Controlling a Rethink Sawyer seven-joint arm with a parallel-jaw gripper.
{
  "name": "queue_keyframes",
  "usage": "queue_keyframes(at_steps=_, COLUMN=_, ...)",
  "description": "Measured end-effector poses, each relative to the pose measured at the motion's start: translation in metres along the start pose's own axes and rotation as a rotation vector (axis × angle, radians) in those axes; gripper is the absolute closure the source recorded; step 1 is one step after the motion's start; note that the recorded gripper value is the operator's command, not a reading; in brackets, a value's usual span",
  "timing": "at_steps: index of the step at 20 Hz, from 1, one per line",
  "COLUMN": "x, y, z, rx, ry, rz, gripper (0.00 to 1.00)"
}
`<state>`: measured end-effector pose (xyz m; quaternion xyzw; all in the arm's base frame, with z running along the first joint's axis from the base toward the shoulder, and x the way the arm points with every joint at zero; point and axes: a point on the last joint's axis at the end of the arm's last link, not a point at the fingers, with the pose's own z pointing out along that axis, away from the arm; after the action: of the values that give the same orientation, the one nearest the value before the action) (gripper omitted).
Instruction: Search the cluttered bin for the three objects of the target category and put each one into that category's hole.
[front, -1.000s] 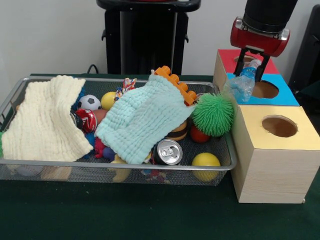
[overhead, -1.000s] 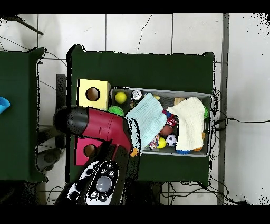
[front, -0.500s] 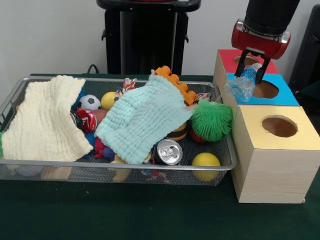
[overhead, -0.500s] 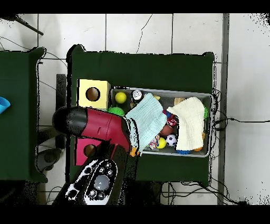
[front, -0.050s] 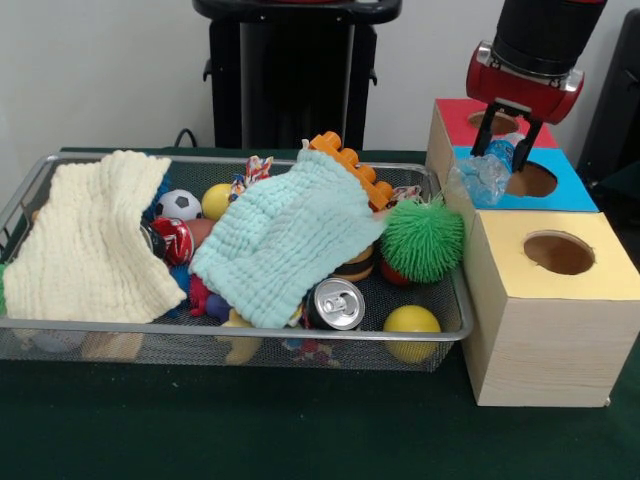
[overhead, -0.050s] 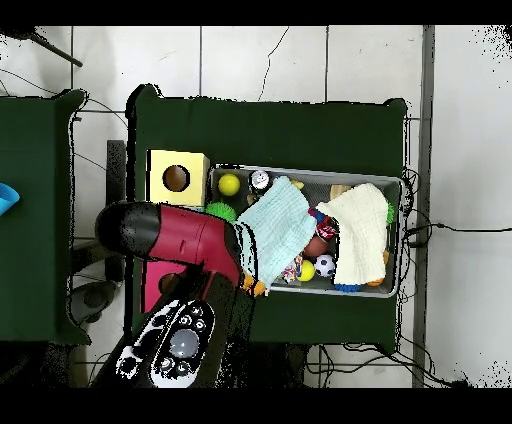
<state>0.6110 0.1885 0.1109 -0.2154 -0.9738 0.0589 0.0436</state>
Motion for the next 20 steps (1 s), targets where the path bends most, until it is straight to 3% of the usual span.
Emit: queue_keyframes(at_steps=20, x=-0.005, y=0.012, z=-0.001, rx=0.023, ry=-0.043, rz=-0.001, gripper=1.0)
